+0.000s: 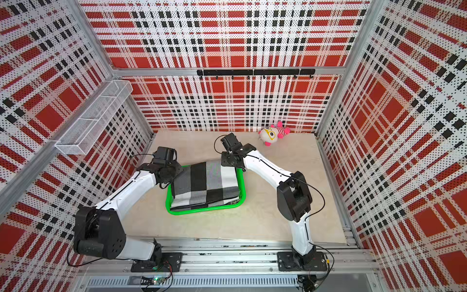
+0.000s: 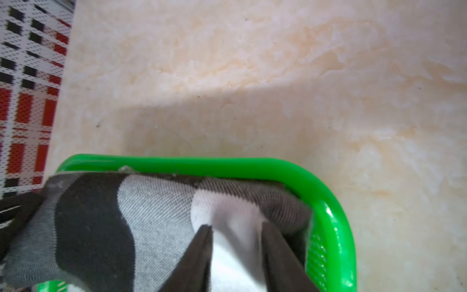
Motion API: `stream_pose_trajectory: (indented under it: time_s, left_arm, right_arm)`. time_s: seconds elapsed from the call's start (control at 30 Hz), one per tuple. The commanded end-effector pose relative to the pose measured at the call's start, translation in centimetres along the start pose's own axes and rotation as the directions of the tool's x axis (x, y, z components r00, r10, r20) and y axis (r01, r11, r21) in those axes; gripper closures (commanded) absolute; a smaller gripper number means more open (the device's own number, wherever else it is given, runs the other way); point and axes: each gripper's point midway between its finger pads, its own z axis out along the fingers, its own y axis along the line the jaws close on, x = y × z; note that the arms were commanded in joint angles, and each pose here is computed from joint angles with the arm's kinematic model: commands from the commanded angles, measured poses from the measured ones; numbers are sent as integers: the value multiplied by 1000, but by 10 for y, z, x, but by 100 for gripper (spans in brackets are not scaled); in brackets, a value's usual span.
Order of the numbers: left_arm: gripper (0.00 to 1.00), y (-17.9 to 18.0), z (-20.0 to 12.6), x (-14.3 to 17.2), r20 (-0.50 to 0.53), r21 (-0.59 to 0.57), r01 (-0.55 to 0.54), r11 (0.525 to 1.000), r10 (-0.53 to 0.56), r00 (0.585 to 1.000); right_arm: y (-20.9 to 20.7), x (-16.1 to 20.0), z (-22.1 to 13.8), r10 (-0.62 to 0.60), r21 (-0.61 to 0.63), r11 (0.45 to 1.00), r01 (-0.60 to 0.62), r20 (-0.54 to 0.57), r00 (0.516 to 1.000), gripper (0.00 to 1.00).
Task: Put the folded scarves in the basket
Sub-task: Adjust the scarf at the basket, then move the basket to the center of the board.
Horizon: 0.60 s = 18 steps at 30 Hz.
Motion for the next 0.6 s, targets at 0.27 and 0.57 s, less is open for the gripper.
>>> stream_pose_trajectory:
  time_s: [0.27,0.57]
  left_arm:
    - [40,8,-69,-31,165,-18,17,1000,-14,986]
    - [39,95,-48,-56,155,-83,180,980,-166,974]
  right_arm:
    - [-25,-6,-45,37,37,999,-40,84,996,32]
    - [-164,-7,-82,249,153,946,-286,221,943,0]
